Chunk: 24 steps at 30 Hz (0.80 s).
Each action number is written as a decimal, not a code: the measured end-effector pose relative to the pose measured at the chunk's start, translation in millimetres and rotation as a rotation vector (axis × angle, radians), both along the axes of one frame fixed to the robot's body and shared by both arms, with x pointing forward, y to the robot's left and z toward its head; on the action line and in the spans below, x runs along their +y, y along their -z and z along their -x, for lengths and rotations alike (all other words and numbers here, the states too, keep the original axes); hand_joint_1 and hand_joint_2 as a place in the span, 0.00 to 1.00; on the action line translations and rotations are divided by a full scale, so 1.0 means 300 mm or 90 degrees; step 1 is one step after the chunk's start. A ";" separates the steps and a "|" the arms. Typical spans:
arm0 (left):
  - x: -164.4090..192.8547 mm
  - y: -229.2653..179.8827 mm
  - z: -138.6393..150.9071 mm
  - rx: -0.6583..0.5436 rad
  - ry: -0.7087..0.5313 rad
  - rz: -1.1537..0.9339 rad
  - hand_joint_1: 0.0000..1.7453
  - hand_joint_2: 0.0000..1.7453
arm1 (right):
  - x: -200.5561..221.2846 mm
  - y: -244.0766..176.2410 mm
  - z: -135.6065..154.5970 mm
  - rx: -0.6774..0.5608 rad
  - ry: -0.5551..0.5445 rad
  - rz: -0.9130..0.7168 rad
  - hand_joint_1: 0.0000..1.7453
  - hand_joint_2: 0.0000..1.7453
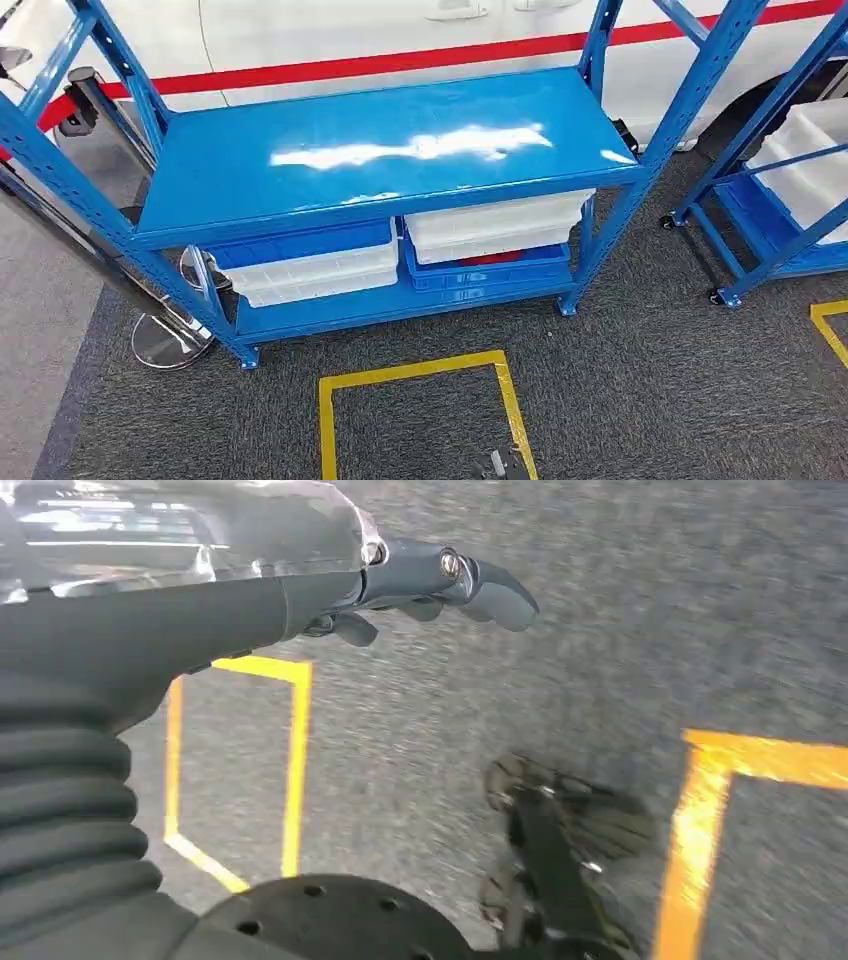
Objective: Take the parts from the cabinet and place them on the table.
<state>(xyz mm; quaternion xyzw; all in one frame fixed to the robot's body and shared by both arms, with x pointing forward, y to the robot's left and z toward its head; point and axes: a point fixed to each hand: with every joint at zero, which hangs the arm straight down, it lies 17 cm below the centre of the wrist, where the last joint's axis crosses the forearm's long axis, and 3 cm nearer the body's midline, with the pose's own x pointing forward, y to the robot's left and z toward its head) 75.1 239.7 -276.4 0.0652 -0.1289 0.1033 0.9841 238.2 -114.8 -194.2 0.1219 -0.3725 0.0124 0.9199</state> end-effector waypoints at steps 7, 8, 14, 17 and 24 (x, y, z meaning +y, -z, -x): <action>0.014 0.006 0.026 0.039 0.030 -0.032 0.00 1.00 | -0.161 0.135 0.153 0.131 0.026 0.093 0.00 1.00; 0.014 0.007 0.028 0.041 0.033 -0.032 0.00 1.00 | -0.189 0.150 0.175 0.145 0.032 0.106 0.00 1.00; 0.016 0.007 0.025 0.043 0.050 -0.035 0.00 1.00 | -0.272 0.193 0.262 0.187 0.051 0.134 0.00 1.00; 0.018 0.006 0.023 0.042 0.054 -0.038 0.00 1.00 | -0.290 0.201 0.276 0.196 0.055 0.143 0.00 1.00; 0.031 0.005 0.012 0.038 0.083 -0.054 0.00 1.00 | -0.334 0.225 0.333 0.227 0.063 0.179 0.00 1.00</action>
